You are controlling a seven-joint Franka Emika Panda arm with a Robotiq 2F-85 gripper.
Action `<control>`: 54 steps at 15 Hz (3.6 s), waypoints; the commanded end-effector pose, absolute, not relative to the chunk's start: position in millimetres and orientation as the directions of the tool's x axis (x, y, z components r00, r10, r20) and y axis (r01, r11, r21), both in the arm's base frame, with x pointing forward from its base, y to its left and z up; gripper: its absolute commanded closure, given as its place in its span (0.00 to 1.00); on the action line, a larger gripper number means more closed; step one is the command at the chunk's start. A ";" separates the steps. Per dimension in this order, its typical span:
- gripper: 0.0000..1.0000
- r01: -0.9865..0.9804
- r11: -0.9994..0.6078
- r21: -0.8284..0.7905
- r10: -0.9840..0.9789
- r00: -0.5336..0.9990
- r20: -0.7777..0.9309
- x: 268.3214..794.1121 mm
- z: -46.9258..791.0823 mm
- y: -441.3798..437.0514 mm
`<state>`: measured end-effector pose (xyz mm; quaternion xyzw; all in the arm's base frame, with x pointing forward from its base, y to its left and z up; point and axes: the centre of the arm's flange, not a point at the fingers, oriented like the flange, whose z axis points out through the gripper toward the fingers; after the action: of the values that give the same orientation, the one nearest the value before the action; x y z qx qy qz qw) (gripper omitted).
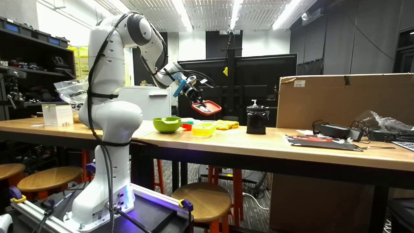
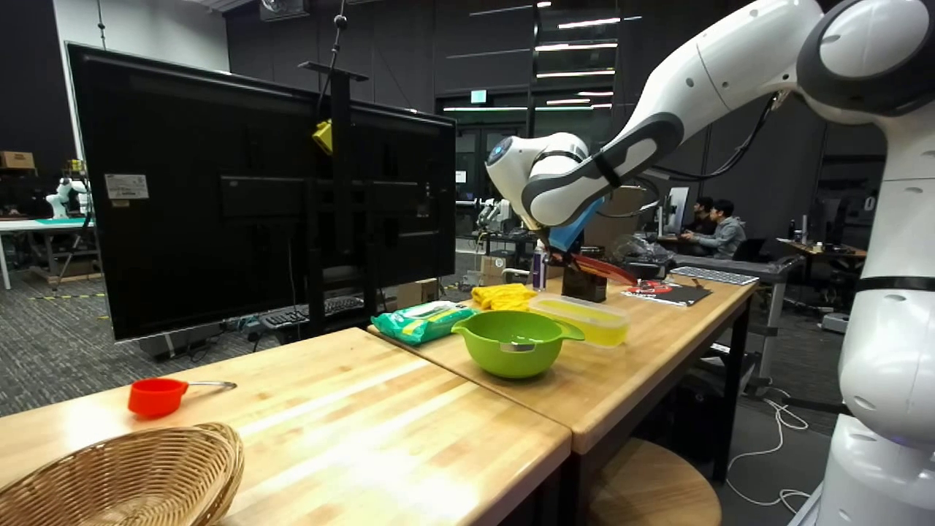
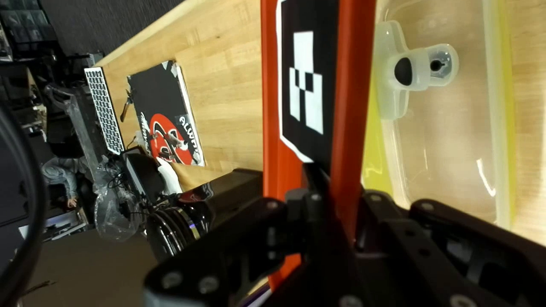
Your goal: Close the lunchbox using the red lid
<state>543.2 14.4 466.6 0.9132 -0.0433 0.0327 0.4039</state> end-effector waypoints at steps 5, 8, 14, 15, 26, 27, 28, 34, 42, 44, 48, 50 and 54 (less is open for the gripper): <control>0.97 -0.215 -0.623 0.752 -0.114 0.976 0.185 556.1 443.0 42.4; 0.97 -0.229 -0.587 0.777 -0.113 0.973 0.201 558.9 433.8 40.5; 0.97 -0.205 -0.503 0.840 -0.093 0.979 0.184 563.4 410.6 25.6; 0.97 -0.196 -0.497 0.845 -0.089 0.981 0.175 563.7 406.1 24.2; 0.97 -0.078 -0.399 0.914 -0.026 0.997 0.073 525.9 372.9 -17.7; 0.97 -0.064 -0.395 0.917 -0.025 0.998 0.059 518.7 372.3 -21.8; 0.97 -0.055 -0.393 0.918 -0.023 0.998 0.050 511.8 372.6 -23.6; 0.97 -0.044 -0.384 0.922 -0.007 0.999 0.045 482.7 396.7 -7.7; 0.97 -0.030 -0.398 0.917 0.044 0.998 0.051 483.1 413.6 38.7; 0.97 -0.021 -0.407 0.913 0.062 0.997 0.050 486.7 412.3 49.5; 0.97 0.003 -0.422 0.907 0.096 0.994 0.041 495.4 409.9 68.5; 0.97 0.017 -0.428 0.904 0.113 0.993 0.035 499.1 406.8 76.7; 0.97 0.039 -0.438 0.898 0.142 0.990 0.026 506.0 397.2 87.8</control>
<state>497.0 78.5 398.1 0.8422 0.0405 0.0539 0.5349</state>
